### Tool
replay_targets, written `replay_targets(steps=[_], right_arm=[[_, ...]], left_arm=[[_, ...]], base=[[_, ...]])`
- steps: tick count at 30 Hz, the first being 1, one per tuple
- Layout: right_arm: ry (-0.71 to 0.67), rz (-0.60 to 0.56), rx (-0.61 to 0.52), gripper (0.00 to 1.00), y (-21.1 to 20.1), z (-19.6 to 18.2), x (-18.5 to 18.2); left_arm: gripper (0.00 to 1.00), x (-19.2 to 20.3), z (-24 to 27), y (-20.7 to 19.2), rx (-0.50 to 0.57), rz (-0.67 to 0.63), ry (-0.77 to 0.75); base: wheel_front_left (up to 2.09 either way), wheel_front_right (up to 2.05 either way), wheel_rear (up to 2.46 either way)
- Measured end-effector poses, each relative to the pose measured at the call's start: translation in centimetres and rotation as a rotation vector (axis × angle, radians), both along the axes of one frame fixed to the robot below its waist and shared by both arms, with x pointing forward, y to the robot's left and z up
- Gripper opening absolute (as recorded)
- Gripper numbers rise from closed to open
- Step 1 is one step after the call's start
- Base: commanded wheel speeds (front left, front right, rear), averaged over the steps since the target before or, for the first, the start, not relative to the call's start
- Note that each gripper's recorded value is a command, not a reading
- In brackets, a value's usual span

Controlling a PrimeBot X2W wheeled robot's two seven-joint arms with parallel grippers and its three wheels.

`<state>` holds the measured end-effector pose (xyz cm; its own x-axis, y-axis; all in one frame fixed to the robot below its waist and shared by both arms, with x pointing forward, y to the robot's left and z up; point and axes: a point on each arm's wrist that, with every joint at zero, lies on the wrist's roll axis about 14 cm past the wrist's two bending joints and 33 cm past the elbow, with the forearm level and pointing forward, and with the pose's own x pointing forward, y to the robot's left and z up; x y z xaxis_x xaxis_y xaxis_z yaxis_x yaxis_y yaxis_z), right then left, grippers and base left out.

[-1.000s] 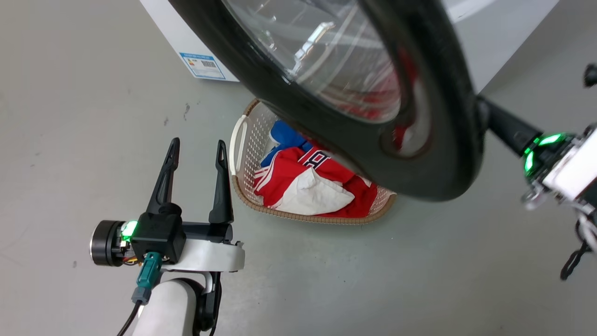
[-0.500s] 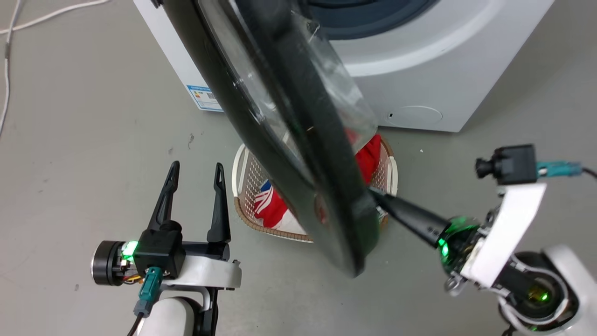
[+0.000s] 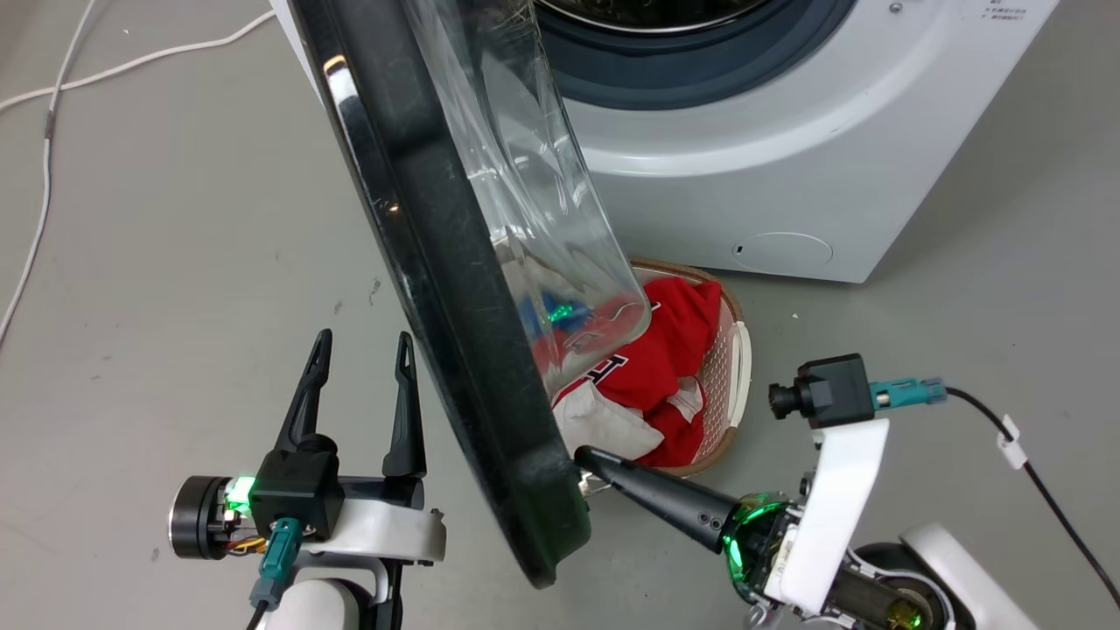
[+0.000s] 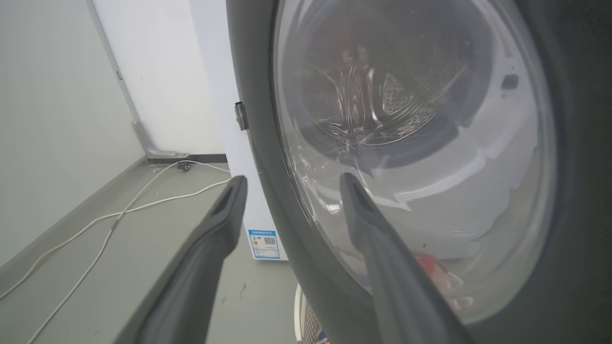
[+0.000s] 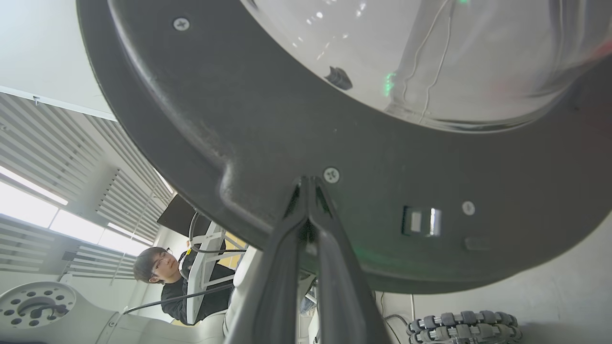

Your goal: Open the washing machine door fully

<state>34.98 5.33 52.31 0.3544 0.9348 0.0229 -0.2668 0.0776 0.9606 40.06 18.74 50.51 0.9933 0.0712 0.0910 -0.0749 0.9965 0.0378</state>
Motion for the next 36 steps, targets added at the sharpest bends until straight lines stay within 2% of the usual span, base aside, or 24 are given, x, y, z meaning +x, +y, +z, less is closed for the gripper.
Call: replay_targets(steps=[5,11,17,18,19,20,21,22,23,25,26,27,30,33,36], right_arm=[[0.021,0.017,-0.001,0.00,0.6,-0.2,-1.2],[0.039,-0.015,0.000,0.00,0.3,-0.4,-1.8],[0.027,-0.186,0.015,0.00,-2.0,0.1,-0.9],[-0.002,-0.272,0.008,0.09,-3.3,0.4,-0.2],[-0.002,-0.272,0.008,0.23,-3.3,0.4,-0.2],[-0.015,-0.308,0.004,0.55,-4.0,0.5,0.1],[-0.035,-0.352,0.000,1.00,-4.8,0.7,0.4],[-0.083,-0.448,-0.001,1.00,-6.4,1.5,1.2],[-0.083,-0.448,-0.001,1.00,-6.4,1.5,1.2],[-0.168,-0.562,-0.021,1.00,-8.4,2.4,2.0],[-0.278,-0.686,-0.064,1.00,-10.8,3.2,2.8],[-0.278,-0.686,-0.064,1.00,-10.8,3.2,2.8],[-0.457,-0.844,-0.167,1.00,-14.2,3.9,3.5],[-0.591,-0.940,-0.272,1.00,-16.9,4.6,4.1],[-0.752,-1.100,-0.351,1.00,-20.3,7.6,4.7]], left_arm=[[1.00,-0.6,0.2,0.2,0.001,0.005,-0.002],[1.00,-1.3,0.5,0.3,0.000,0.009,-0.008],[1.00,-2.7,0.7,0.5,0.002,0.016,-0.012],[1.00,-3.1,0.8,0.6,0.001,0.017,-0.014],[1.00,-3.1,0.8,0.6,0.001,0.017,-0.014],[1.00,-3.3,0.9,0.6,0.001,0.015,-0.016],[1.00,-3.5,1.0,0.6,0.000,0.015,-0.018],[1.00,-3.8,1.1,0.5,0.000,0.011,-0.022],[1.00,-3.8,1.1,0.5,0.000,0.011,-0.022],[1.00,-4.1,1.2,0.4,0.002,0.009,-0.026],[1.00,-4.3,1.3,0.3,0.004,0.006,-0.028],[1.00,-4.3,1.3,0.3,0.004,0.006,-0.028],[1.00,-4.6,1.4,0.2,0.004,0.001,-0.031],[1.00,-4.5,1.6,0.0,0.005,-0.004,-0.037],[1.00,-4.6,1.6,0.0,0.007,-0.007,-0.038]], base=[[0.00,0.00,0.00],[0.00,0.00,0.00],[0.00,0.00,0.00],[0.00,0.00,0.00],[0.00,0.00,0.00],[0.00,0.00,0.00],[0.00,0.00,0.00],[0.00,0.00,0.00],[0.00,0.00,0.00],[0.00,0.00,0.00],[0.00,0.00,0.00],[0.00,0.00,0.00],[0.00,0.00,0.00],[0.00,0.00,0.00],[0.00,0.00,0.00]])
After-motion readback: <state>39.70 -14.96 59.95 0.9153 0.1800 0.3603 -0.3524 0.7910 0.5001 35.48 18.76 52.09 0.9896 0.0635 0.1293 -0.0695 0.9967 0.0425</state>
